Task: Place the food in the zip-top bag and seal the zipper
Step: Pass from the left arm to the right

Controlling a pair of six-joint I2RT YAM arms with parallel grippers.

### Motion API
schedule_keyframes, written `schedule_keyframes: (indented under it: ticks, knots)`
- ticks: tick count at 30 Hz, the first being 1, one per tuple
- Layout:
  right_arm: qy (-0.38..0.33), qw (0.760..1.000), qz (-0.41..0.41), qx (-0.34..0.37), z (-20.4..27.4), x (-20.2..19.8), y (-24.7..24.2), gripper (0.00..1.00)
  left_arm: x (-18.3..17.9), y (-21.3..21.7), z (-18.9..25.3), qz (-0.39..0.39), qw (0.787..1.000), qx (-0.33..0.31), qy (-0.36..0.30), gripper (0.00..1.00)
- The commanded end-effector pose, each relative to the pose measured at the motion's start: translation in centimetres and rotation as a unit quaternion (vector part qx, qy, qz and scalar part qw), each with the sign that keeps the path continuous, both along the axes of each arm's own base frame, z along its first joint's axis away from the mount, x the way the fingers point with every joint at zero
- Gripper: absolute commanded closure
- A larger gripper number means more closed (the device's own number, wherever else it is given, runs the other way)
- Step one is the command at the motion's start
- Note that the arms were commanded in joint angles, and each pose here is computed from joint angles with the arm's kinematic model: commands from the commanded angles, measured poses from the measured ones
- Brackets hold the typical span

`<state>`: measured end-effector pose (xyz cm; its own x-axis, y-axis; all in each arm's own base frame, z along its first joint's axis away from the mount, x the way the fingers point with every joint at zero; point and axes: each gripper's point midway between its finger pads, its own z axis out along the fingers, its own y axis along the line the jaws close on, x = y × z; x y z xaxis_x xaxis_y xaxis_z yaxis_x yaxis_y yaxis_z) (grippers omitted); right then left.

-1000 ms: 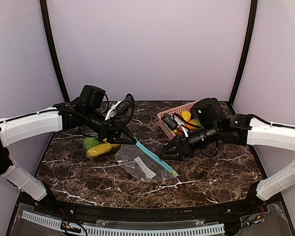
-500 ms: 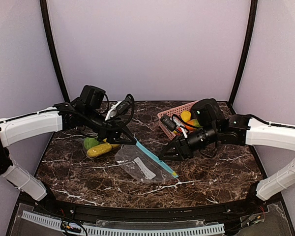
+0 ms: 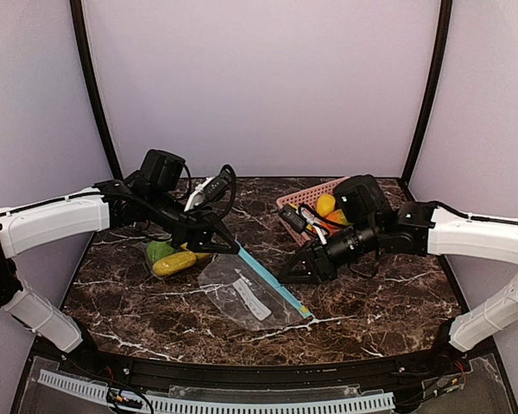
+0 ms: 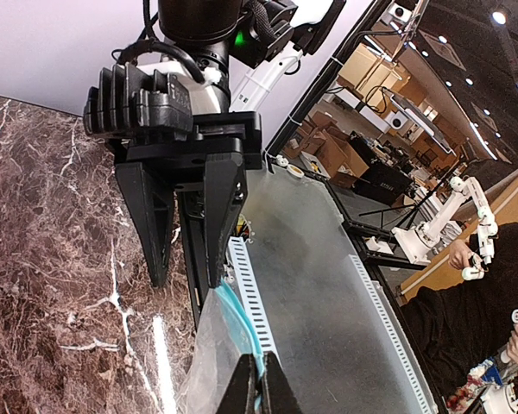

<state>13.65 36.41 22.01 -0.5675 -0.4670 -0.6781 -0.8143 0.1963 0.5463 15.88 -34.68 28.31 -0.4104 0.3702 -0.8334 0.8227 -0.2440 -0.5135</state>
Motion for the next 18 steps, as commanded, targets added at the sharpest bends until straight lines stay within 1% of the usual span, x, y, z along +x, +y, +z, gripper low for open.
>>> schedule_keyframes:
  ticks: [1,18]
  knots:
    - [-0.004,1.0,0.017,0.01,0.33,-0.61,0.46,0.67,-0.32,-0.13,1.08,-0.013,1.0,-0.013,-0.009,0.99]
    - [0.0,0.999,0.032,0.021,0.74,-1.59,0.54,0.62,-0.14,-0.2,0.9,-0.01,1.0,-0.009,-0.01,0.99]
